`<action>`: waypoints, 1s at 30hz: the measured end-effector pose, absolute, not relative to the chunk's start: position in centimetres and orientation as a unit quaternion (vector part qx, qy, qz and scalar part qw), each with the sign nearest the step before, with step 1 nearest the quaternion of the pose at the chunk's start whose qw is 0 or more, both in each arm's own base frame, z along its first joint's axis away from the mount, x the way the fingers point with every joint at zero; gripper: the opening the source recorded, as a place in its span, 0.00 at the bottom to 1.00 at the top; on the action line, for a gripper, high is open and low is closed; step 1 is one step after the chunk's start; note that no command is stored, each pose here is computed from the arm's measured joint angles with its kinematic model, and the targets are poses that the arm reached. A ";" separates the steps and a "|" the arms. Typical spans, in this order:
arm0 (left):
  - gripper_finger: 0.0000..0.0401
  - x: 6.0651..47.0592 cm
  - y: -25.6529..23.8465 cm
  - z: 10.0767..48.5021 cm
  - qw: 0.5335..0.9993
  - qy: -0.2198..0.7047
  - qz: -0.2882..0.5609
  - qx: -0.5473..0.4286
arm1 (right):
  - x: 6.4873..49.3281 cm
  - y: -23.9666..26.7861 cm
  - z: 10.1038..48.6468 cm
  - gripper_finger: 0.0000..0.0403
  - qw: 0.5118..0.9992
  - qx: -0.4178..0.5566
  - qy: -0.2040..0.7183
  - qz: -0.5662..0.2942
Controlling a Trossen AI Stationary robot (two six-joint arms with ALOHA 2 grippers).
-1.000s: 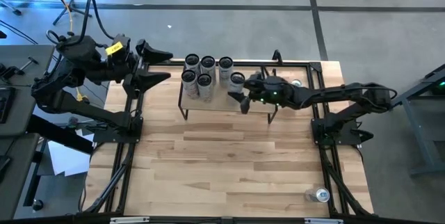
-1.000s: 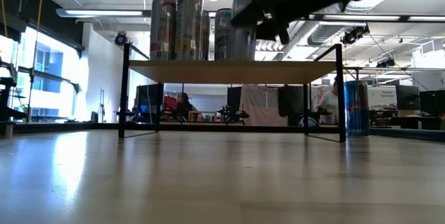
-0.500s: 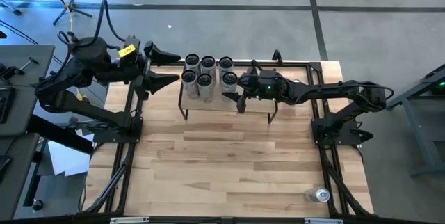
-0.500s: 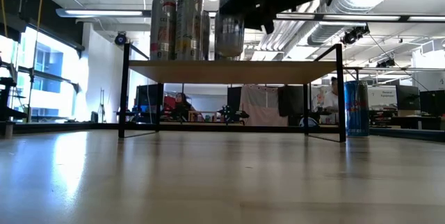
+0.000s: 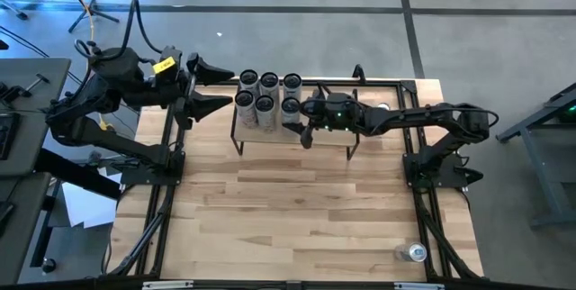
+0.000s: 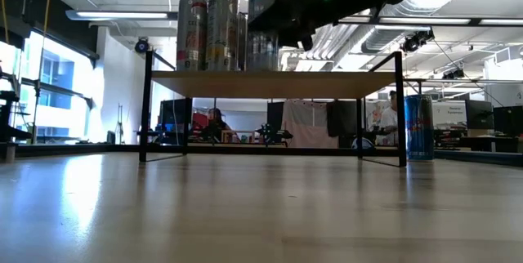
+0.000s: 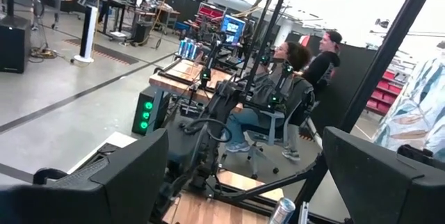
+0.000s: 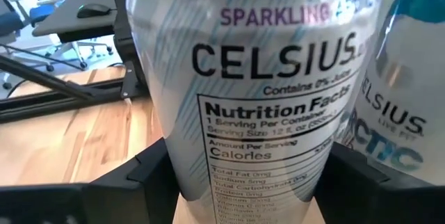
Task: Place canned beverage on shelf
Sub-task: Put the white blue soda can on the shelf aligned with the other white blue soda can
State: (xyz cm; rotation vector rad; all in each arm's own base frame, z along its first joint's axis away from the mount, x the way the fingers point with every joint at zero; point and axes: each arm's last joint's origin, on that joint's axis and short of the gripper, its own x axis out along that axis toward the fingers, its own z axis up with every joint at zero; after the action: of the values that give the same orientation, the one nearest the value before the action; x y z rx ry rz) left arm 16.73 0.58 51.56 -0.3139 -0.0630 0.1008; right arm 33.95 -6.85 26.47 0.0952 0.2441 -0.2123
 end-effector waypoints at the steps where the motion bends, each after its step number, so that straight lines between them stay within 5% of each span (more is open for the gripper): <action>1: 0.87 16.7 0.6 51.6 0.986 -0.032 0.050 -0.156 | 34.0 -6.9 26.5 0.62 0.986 0.047 0.120 -0.106; 11: 0.87 16.7 0.6 51.6 0.986 -0.034 0.050 -0.156 | 34.1 -7.0 26.4 0.70 0.982 0.054 0.123 -0.132; 30: 0.87 16.7 0.6 51.6 0.986 -0.034 0.050 -0.156 | 34.1 -6.8 26.6 0.71 0.988 0.030 0.118 -0.097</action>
State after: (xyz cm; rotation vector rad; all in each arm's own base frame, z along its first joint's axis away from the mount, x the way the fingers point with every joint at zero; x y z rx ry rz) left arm 16.71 0.58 51.60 -0.3136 -0.0673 0.0998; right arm 34.13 -6.85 26.63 0.0606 0.2371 -0.1949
